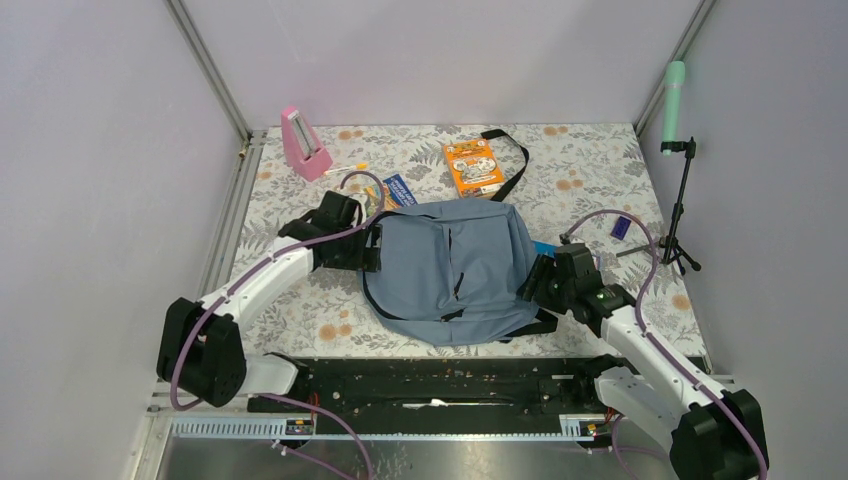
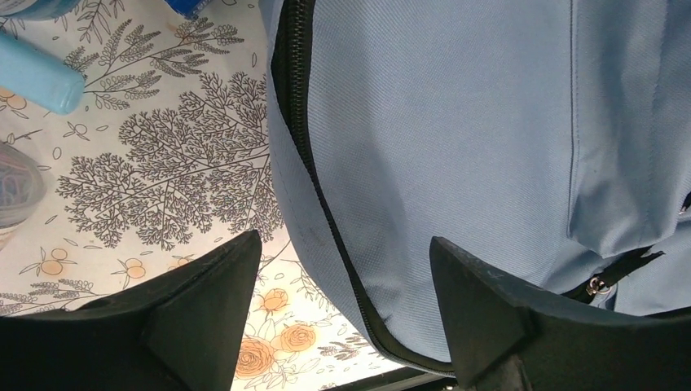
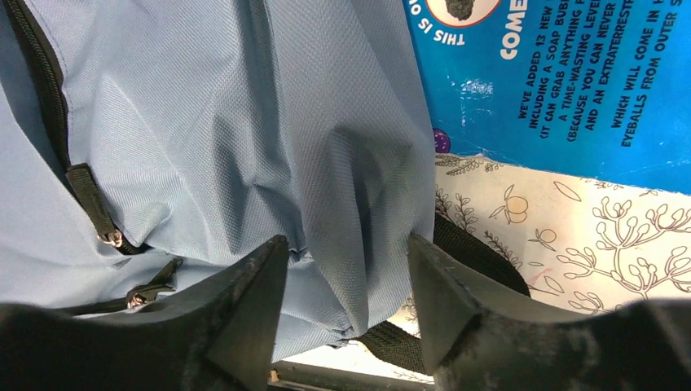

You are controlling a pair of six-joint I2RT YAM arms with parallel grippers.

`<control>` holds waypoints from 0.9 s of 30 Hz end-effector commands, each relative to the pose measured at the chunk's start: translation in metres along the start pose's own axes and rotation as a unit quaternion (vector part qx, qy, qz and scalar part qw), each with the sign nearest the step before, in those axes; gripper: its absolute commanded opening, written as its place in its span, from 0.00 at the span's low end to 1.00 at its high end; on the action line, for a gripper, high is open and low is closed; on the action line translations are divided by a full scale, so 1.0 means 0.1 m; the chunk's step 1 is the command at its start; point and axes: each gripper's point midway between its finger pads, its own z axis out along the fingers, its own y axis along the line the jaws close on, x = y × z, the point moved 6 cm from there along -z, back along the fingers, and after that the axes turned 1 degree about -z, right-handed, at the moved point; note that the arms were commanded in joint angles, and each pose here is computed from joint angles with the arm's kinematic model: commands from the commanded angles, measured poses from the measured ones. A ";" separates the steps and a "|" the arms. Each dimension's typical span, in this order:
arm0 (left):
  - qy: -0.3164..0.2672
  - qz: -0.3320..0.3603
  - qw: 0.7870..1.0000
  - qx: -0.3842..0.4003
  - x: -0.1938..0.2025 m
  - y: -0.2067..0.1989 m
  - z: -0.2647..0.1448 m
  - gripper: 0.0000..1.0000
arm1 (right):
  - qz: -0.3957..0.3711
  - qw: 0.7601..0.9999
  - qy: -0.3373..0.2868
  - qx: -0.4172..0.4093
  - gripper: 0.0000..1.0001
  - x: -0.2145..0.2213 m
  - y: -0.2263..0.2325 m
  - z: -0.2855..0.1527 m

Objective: Pack the student bag
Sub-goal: Adjust the student bag at the center of the board.

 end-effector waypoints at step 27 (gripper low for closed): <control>-0.257 0.092 0.936 0.223 -0.53 -0.72 -0.87 0.00 | -0.159 0.968 -0.195 0.019 0.00 -1.43 0.69 -0.52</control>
